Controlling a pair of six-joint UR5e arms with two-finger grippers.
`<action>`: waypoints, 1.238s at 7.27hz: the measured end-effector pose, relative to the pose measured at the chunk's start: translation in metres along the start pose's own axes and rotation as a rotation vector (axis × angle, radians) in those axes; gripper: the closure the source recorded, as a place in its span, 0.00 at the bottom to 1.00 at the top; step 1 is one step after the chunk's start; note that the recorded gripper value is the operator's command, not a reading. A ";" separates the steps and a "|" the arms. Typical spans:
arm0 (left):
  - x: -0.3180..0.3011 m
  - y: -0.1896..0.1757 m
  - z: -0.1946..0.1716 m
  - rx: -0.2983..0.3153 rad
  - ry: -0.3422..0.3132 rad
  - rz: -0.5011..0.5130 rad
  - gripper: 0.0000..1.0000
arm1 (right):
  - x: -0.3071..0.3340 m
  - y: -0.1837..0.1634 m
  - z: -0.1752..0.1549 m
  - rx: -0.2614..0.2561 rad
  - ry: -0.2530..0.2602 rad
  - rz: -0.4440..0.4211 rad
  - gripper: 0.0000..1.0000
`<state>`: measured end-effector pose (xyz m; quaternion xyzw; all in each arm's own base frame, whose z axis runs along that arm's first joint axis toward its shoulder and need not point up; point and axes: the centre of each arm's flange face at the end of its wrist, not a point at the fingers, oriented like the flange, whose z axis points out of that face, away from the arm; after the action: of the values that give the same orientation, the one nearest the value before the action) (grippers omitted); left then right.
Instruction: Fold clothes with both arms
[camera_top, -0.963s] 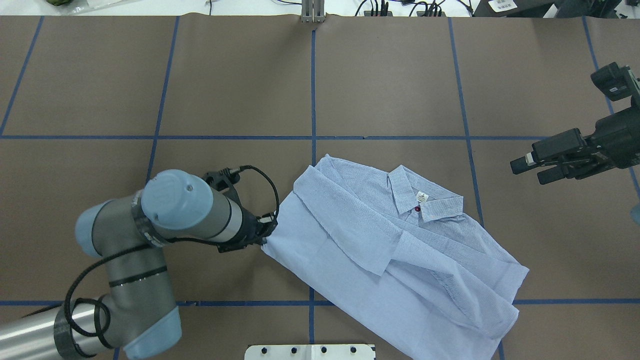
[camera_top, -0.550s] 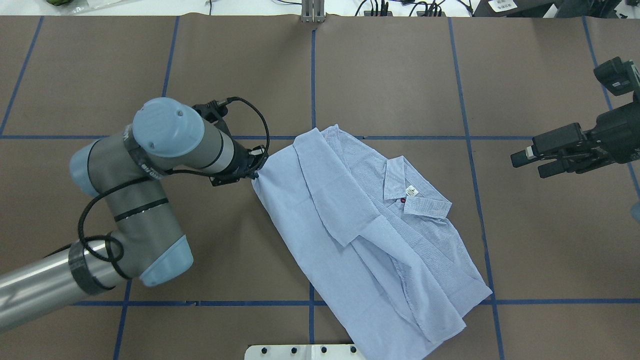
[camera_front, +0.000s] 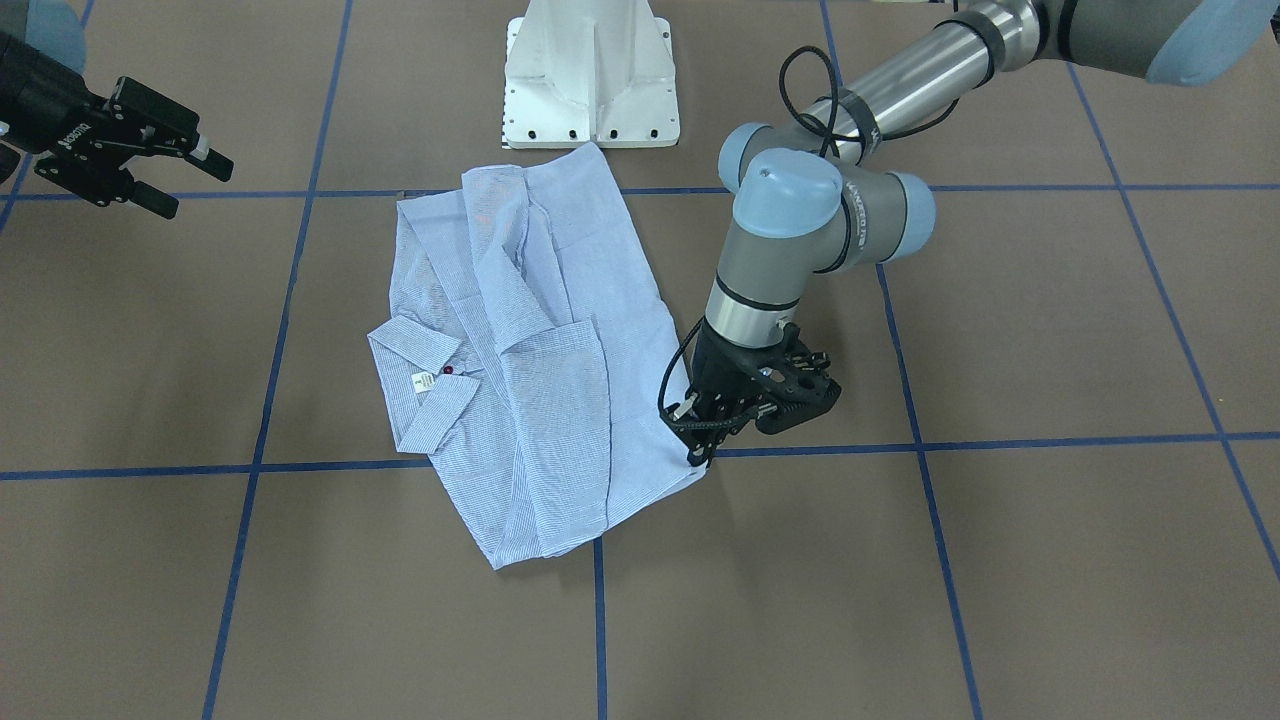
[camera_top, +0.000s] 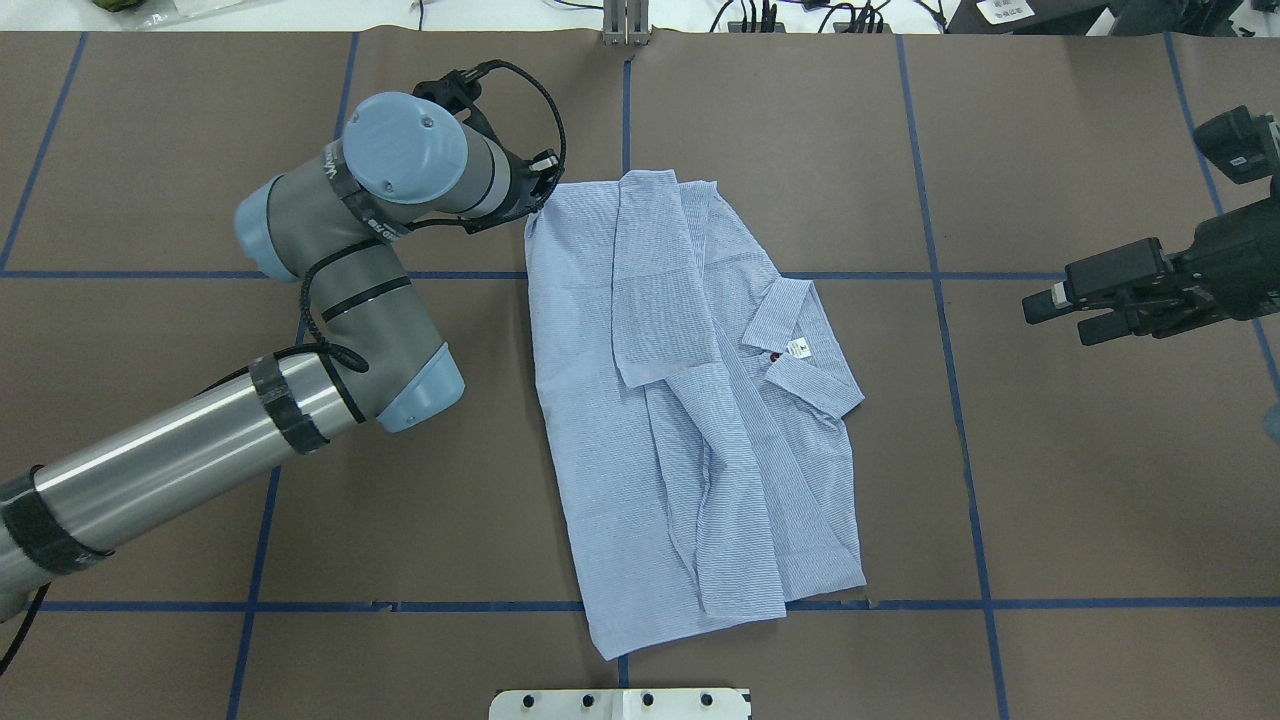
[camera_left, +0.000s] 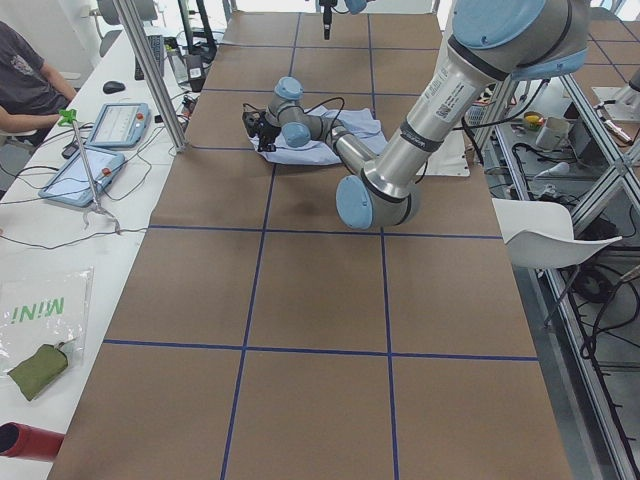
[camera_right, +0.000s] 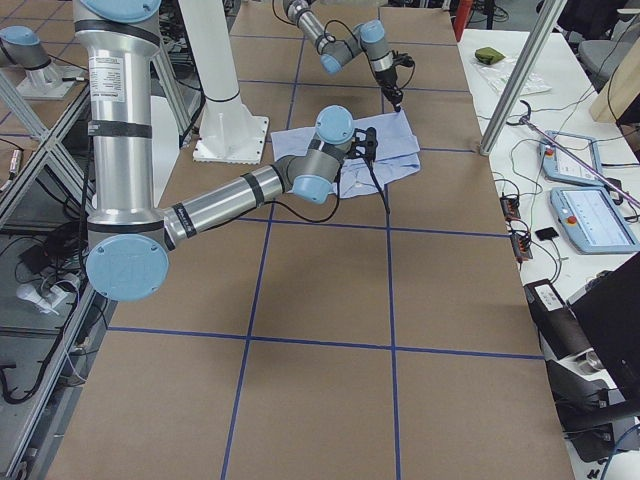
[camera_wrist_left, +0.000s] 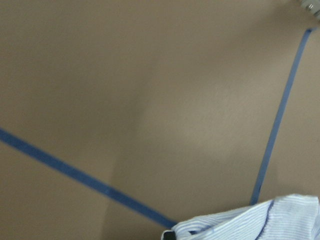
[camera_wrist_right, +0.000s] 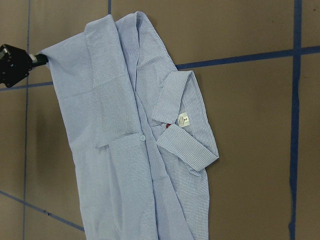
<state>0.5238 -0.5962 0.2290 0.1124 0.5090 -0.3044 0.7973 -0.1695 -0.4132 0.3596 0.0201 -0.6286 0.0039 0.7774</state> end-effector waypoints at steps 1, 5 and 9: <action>0.010 -0.008 0.019 0.037 0.071 0.001 1.00 | 0.001 0.000 -0.001 0.002 0.001 0.001 0.00; 0.018 -0.018 0.046 0.101 0.133 0.002 0.43 | 0.003 0.000 -0.003 0.006 0.003 0.006 0.00; 0.021 -0.036 0.036 0.106 0.160 0.021 0.00 | 0.003 -0.005 -0.002 0.044 0.018 0.005 0.00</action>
<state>0.5349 -0.6497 0.2315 0.1835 0.5529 -0.3127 0.7503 -0.1668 -0.4178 0.3622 0.0359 -0.6214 0.0199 0.7824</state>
